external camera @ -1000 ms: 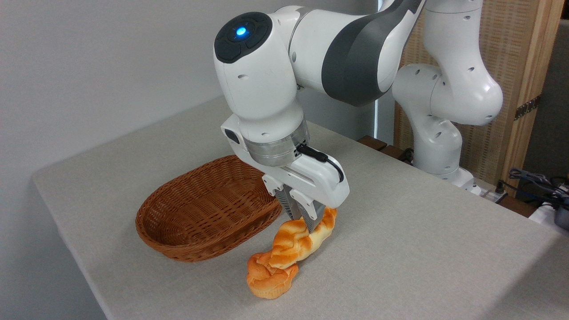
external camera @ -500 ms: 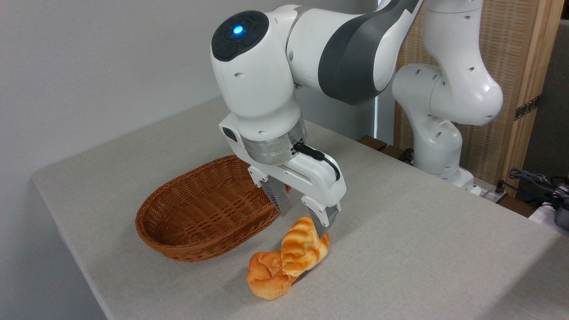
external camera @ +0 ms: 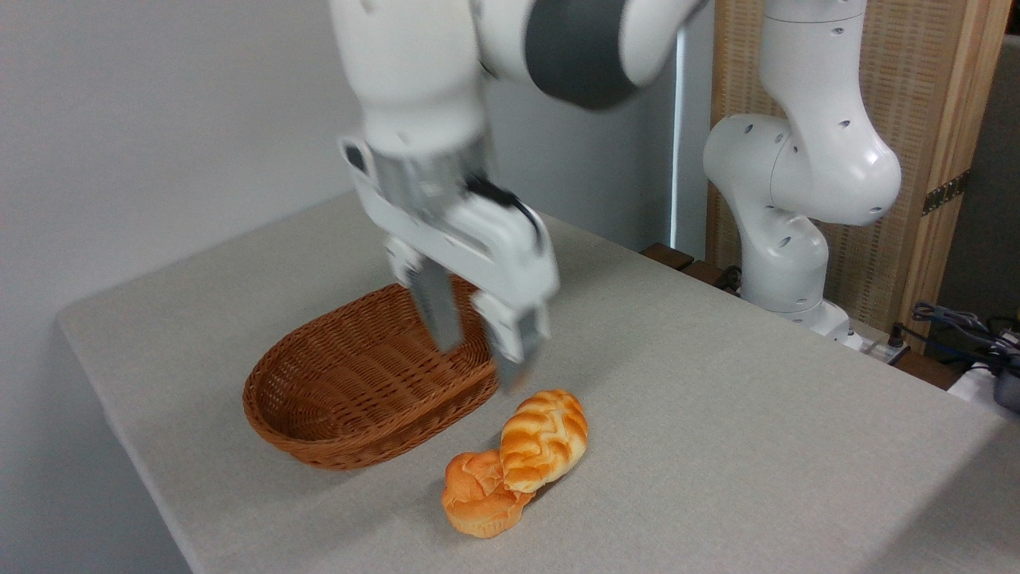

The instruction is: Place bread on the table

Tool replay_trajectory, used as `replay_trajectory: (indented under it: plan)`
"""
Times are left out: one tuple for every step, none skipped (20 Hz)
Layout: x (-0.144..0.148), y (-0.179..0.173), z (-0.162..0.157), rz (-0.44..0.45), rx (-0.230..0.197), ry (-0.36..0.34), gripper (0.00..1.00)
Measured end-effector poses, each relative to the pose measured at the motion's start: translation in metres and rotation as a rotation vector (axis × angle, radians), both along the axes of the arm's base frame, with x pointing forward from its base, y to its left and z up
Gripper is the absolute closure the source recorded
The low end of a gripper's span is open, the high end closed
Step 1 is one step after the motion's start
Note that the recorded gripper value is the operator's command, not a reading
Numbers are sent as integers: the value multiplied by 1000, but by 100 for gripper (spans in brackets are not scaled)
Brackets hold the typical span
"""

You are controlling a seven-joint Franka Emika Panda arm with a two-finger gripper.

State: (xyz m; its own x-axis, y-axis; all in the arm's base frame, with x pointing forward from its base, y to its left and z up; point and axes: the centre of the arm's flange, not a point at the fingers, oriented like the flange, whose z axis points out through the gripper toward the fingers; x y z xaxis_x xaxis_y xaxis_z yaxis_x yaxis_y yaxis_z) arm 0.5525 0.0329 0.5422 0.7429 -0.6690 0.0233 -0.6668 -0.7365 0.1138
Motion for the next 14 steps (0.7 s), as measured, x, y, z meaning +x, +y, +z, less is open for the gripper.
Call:
replay_trajectory:
  plan:
    - [3,-7,6,-12,2,-22,0]
    - [7,-18,16,-28,5,-64,0]
    - [9,-23,21,-36,6,-85,0]
    - [13,-30,27,-45,8,-124,0]
    - [15,-33,29,-49,9,-145,0]
    - [19,-38,32,-55,10,-182,0]
    - [21,-41,34,-58,11,-200,0]
    - [23,-42,34,-59,11,-208,0]
    - [24,-43,33,-60,11,-212,0]
    - [25,-43,32,-60,11,-213,0]
    - [26,-43,30,-59,11,-212,0]
    - [26,-42,29,-59,11,-210,0]
    - [27,-43,28,-59,10,-209,0]
    - [27,-43,28,-59,8,-209,0]
